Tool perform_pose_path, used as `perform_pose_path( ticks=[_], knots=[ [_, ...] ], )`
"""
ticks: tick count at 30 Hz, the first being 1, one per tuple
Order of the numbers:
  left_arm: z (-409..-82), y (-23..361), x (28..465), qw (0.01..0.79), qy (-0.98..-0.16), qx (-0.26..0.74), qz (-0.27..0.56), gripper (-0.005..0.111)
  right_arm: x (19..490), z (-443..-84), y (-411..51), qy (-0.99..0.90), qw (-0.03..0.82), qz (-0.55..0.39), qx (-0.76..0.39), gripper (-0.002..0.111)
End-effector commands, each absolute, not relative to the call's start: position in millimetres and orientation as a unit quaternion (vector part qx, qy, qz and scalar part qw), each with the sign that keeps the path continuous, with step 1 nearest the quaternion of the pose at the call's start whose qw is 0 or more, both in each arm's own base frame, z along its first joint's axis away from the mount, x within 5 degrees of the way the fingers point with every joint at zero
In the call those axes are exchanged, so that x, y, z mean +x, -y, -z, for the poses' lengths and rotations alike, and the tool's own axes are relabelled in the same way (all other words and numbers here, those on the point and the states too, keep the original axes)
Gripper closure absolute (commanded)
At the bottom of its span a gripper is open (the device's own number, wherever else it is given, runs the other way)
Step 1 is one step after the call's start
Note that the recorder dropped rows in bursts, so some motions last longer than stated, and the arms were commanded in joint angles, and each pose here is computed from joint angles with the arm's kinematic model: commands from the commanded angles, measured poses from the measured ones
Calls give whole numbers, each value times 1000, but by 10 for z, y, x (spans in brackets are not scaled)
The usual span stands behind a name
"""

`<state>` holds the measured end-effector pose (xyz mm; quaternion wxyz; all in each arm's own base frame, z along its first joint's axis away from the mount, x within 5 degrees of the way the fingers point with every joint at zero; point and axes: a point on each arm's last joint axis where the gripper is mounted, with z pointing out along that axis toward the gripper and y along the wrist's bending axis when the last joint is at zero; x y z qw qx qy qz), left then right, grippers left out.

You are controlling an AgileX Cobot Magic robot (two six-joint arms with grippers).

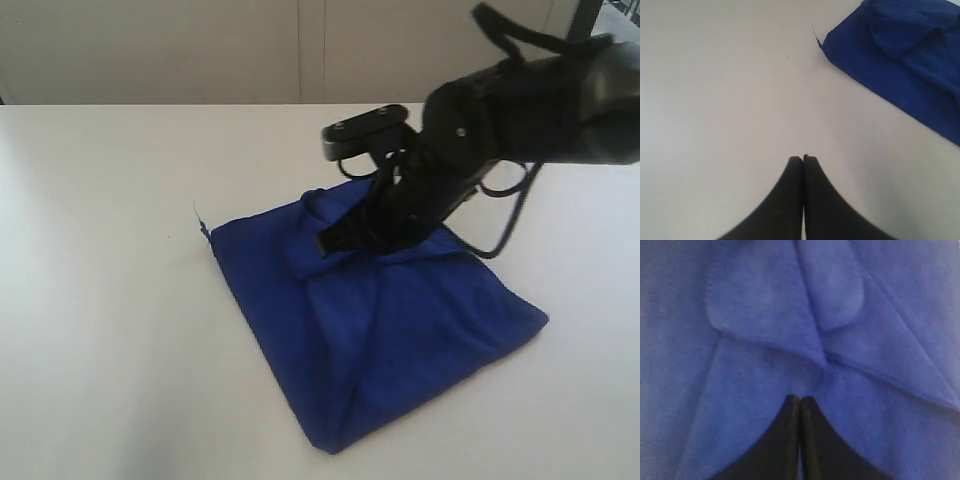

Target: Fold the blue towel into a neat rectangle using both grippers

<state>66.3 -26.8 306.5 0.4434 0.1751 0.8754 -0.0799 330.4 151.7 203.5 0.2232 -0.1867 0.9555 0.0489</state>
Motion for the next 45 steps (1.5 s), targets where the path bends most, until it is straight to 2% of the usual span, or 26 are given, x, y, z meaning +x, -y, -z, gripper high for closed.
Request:
perform_pose_path(
  ticks=[1, 7, 13, 18, 30, 40, 45],
  knots=[
    [-3041, 270, 647, 439, -878, 172, 84, 107, 3391, -1966, -1968, -945, 215, -57, -238, 108],
    [-3041, 270, 647, 439, -878, 172, 84, 107, 3536, -1726, -2439, -939, 199, -61, -274, 108],
    [-3041, 270, 647, 439, -878, 172, 84, 107, 3661, -1267, -2541, -948, 158, -51, -272, 108],
    [-3041, 270, 647, 439, -878, 172, 84, 107, 3700, -1175, -2583, -950, 161, -62, -260, 108],
    [-3041, 270, 647, 439, -878, 172, 84, 107, 4045, -958, -2402, -971, 206, -90, -80, 108],
    [-3041, 270, 647, 439, -878, 172, 84, 107, 4225, -952, -2326, -957, 261, -126, -29, 108],
    [-3041, 270, 647, 439, -878, 172, 84, 107, 4228, -1280, -2335, -947, 286, -147, -20, 108]
  ],
)
